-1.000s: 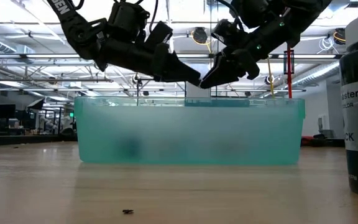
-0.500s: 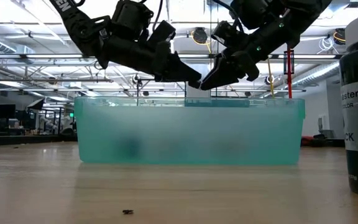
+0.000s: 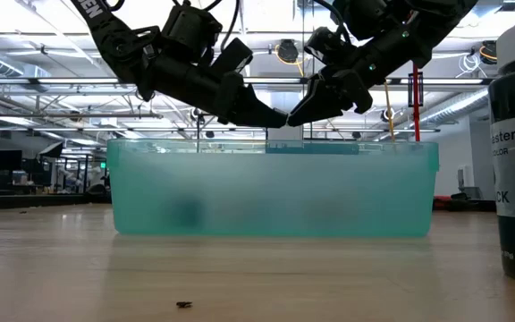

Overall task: Pick & Place food coloring
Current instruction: Put the small purple food coloring bottle into the blue bin

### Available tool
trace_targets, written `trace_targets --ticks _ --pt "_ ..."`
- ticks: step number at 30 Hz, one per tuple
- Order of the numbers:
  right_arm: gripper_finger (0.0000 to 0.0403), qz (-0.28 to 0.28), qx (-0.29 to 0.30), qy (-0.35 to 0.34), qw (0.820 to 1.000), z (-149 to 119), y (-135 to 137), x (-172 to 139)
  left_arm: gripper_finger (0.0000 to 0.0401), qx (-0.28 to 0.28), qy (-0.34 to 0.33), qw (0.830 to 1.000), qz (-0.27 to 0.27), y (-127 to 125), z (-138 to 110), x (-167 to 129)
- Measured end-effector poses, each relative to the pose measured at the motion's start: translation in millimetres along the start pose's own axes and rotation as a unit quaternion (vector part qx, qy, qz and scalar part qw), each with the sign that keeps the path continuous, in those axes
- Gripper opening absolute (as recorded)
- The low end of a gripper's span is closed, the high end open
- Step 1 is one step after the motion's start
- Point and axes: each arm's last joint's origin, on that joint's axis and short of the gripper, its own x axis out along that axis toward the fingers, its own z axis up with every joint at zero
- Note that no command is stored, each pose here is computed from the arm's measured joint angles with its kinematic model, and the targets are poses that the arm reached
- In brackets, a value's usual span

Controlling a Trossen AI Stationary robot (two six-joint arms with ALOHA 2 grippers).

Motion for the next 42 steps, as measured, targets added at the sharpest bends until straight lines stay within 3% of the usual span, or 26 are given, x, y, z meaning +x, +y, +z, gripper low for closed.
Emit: trace_targets --ticks 11,19,22,33,37,42 --pt "0.0039 0.001 0.0 0.001 1.0 0 0 0 0.0152 0.007 -0.012 1.0 0.003 1 2 0" --pt "0.0039 0.001 0.015 0.002 1.0 0 0 0 0.0054 0.023 -0.001 1.0 0.002 1 0 0" --pt "0.0039 -0.001 0.026 0.003 1.0 0 0 0 0.0052 0.028 -0.001 1.0 0.011 3 0 0" --pt "0.013 -0.071 0.075 0.049 0.993 -4 -3 -5 0.0052 0.014 -0.024 0.999 0.024 31 0 -6" --pt "0.0136 -0.074 0.091 0.064 0.991 -7 -3 -8 0.0052 0.001 -0.102 0.995 -0.02 42 -2 -15" --pt "0.0131 -0.081 0.097 0.055 0.99 -6 -7 -8 0.0052 0.024 -0.245 0.969 -0.036 45 -5 -40"
